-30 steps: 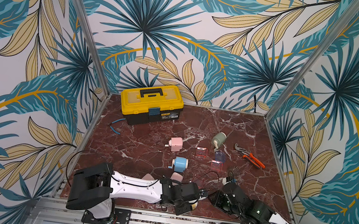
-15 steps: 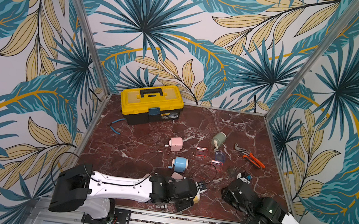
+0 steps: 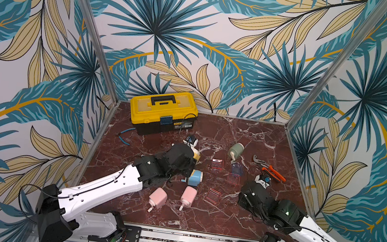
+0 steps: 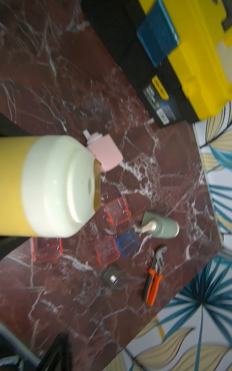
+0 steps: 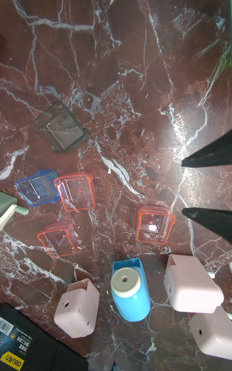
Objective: Put the tray back into the pencil sharpener
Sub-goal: Place the pencil sharpener at the center of the board.
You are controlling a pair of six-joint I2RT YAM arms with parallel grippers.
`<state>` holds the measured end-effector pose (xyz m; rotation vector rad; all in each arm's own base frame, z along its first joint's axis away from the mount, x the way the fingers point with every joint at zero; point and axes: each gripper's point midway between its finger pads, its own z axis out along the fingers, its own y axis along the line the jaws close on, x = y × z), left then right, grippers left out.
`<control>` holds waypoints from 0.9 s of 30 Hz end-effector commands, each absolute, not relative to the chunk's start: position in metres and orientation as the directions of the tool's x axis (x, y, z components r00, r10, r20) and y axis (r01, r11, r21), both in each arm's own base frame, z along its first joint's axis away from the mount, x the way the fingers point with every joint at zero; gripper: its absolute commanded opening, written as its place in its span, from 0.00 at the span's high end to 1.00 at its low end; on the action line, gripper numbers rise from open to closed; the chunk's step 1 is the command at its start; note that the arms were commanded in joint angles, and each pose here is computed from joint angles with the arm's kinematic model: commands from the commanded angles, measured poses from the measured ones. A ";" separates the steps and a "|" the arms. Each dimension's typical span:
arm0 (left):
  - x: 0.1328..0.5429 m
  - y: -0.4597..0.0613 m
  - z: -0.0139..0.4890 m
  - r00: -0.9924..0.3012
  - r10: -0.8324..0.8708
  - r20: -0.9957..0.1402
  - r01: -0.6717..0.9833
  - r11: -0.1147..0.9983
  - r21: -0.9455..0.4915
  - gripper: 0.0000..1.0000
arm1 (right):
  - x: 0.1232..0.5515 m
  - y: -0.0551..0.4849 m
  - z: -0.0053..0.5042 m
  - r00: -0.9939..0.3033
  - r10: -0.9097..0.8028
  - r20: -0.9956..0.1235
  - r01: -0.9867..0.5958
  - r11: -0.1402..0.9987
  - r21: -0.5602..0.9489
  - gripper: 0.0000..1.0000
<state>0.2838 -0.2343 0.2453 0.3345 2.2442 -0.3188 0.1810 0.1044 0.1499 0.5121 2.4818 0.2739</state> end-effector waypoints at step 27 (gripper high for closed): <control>0.367 -0.070 0.075 -0.975 -0.096 -0.200 -0.104 0.994 0.031 0.88 | 0.197 0.122 0.146 -0.786 0.369 -0.496 0.286 0.928 0.237 0.64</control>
